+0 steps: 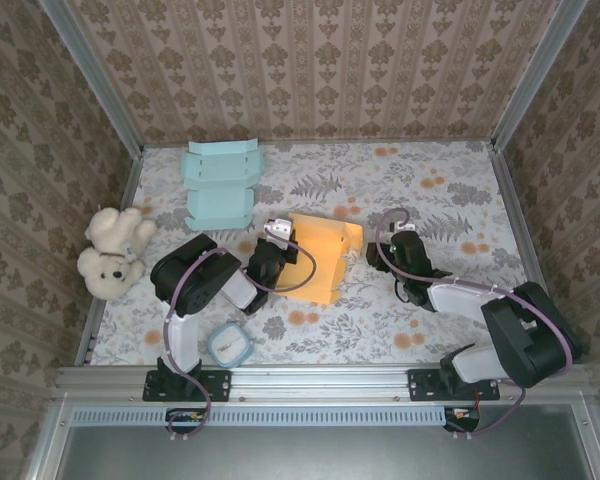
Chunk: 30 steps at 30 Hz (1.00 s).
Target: Fold the paper box
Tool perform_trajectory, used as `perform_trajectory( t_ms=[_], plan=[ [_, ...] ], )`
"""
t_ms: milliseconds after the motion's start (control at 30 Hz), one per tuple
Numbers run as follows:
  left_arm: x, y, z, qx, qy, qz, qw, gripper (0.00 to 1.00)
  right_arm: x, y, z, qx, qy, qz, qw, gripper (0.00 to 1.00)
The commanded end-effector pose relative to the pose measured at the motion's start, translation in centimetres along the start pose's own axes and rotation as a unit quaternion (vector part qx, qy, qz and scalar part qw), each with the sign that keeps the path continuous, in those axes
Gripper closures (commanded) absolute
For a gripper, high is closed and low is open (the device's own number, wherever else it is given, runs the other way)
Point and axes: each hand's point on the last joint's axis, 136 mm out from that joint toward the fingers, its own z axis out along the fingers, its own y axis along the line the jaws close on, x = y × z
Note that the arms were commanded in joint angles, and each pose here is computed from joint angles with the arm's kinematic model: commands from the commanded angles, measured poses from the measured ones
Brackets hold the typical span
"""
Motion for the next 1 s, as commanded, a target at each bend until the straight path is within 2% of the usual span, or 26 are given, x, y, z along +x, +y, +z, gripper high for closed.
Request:
perform_trajectory(
  t_ms=[0,233,633,967],
  plan=[
    [0.0,-0.1,-0.2,0.012,0.006,0.003,1.000,1.00,-0.7,2.8,0.8,-0.071,-0.009,-0.014,0.997,0.44],
    [0.1,-0.8,-0.1,0.029,0.006,0.010,1.000,1.00,-0.6,5.4,0.8,-0.125,-0.015,-0.055,0.990,0.44],
    [-0.1,-1.6,0.2,0.047,0.003,0.011,0.999,1.00,-0.3,7.0,1.4,-0.142,-0.015,-0.092,0.986,0.45],
    [0.1,-2.4,0.3,0.058,0.005,0.010,0.998,1.00,-0.5,9.5,1.7,-0.172,-0.023,-0.101,0.980,0.49]
  ],
)
